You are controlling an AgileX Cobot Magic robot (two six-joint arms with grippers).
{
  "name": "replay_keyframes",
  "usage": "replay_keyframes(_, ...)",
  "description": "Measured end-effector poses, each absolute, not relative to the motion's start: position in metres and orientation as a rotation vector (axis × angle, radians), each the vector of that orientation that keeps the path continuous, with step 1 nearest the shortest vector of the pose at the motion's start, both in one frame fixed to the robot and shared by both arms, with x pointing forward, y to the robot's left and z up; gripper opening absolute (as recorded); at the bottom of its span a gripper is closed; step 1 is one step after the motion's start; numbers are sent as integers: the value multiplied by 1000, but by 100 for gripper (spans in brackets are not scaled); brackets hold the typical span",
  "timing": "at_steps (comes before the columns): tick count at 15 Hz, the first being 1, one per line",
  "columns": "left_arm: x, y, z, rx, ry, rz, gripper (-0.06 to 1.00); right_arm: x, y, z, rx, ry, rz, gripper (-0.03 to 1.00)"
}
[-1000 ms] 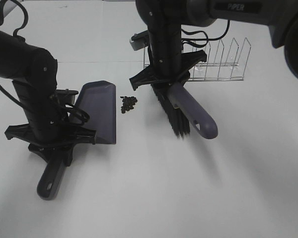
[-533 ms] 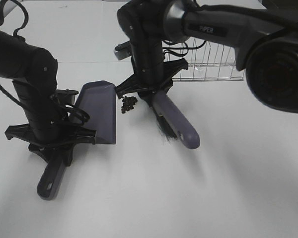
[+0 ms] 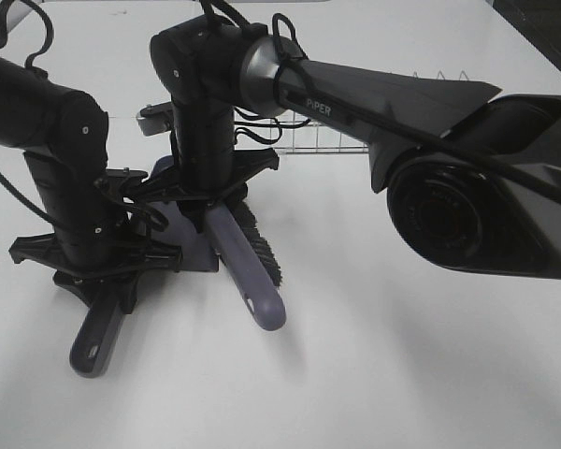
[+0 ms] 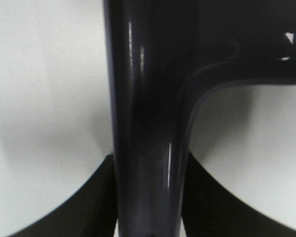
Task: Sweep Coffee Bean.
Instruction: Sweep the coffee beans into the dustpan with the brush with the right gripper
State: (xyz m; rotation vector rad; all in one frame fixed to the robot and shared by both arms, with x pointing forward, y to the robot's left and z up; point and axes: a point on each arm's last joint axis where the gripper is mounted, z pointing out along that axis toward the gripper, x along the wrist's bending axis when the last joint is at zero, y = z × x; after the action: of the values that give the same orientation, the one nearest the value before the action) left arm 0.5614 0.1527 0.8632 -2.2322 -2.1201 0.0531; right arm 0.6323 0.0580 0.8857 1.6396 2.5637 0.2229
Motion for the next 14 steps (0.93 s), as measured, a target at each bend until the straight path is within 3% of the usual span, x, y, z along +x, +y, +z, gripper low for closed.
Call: replay_keyframes(14,571,152,863,-2252,-2218,1,35,647,64,907,1544,2514,329,30)
